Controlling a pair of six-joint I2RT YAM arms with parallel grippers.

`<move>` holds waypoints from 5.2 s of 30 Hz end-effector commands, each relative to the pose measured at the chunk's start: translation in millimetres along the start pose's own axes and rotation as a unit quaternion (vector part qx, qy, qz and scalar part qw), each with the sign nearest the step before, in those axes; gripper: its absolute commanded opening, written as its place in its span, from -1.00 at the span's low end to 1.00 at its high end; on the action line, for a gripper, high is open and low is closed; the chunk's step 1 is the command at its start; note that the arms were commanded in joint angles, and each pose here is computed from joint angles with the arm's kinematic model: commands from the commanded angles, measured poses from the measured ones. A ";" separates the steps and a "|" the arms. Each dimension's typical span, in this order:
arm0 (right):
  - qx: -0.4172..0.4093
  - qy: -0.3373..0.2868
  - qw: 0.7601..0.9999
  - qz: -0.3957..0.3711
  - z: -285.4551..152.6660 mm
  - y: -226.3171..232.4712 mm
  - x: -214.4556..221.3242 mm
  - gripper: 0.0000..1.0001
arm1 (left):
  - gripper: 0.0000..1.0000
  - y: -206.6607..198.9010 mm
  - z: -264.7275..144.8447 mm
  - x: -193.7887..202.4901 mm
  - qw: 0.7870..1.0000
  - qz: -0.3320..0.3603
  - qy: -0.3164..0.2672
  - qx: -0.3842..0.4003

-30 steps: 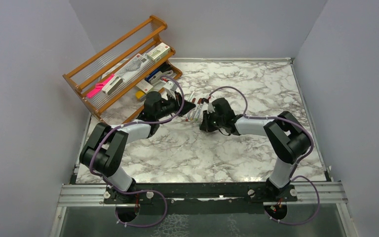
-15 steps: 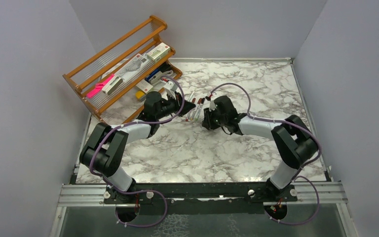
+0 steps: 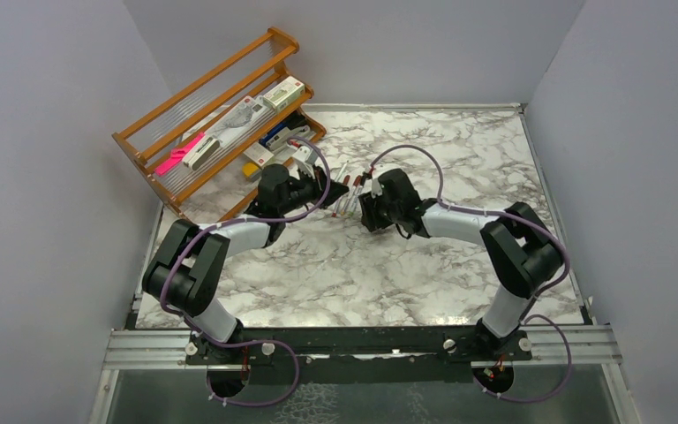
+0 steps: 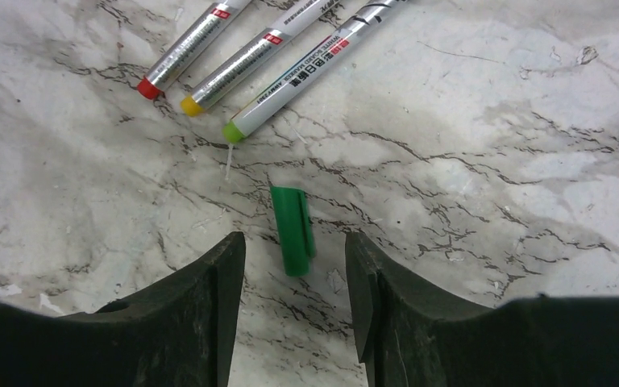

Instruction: Insert the pens into the pen caps

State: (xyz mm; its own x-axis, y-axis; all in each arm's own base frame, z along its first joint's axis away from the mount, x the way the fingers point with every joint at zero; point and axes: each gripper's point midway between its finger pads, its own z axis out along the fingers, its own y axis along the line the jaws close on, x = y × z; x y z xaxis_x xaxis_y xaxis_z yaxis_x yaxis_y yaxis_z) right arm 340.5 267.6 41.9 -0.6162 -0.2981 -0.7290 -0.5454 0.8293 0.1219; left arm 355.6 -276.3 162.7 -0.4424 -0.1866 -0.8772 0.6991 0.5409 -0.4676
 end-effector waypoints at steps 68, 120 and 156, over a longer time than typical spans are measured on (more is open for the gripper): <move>-0.244 -0.532 0.790 0.184 -251.6 25.8 -155.7 -0.99 | -1.00 -189.6 -14.4 -35.8 0.928 -0.059 -0.164 0.328; -0.254 -0.521 0.795 0.180 -242.7 28.9 -149.3 -0.98 | -1.00 -210.9 -21.7 -40.8 0.918 -0.045 -0.168 0.356; -0.264 -0.503 0.799 0.196 -234.8 30.7 -135.5 -0.99 | -1.00 -209.6 -18.0 -52.2 0.917 -0.045 -0.189 0.348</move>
State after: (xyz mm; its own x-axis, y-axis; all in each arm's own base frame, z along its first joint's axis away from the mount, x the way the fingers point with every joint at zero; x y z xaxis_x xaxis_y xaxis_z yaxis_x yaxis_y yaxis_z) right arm 284.4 222.0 303.9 -0.1566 0.6824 -0.7140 -0.7321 0.4051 0.5477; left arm 233.6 -376.8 243.6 -0.5511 -0.3874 -0.7390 0.8118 -0.0443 -0.5822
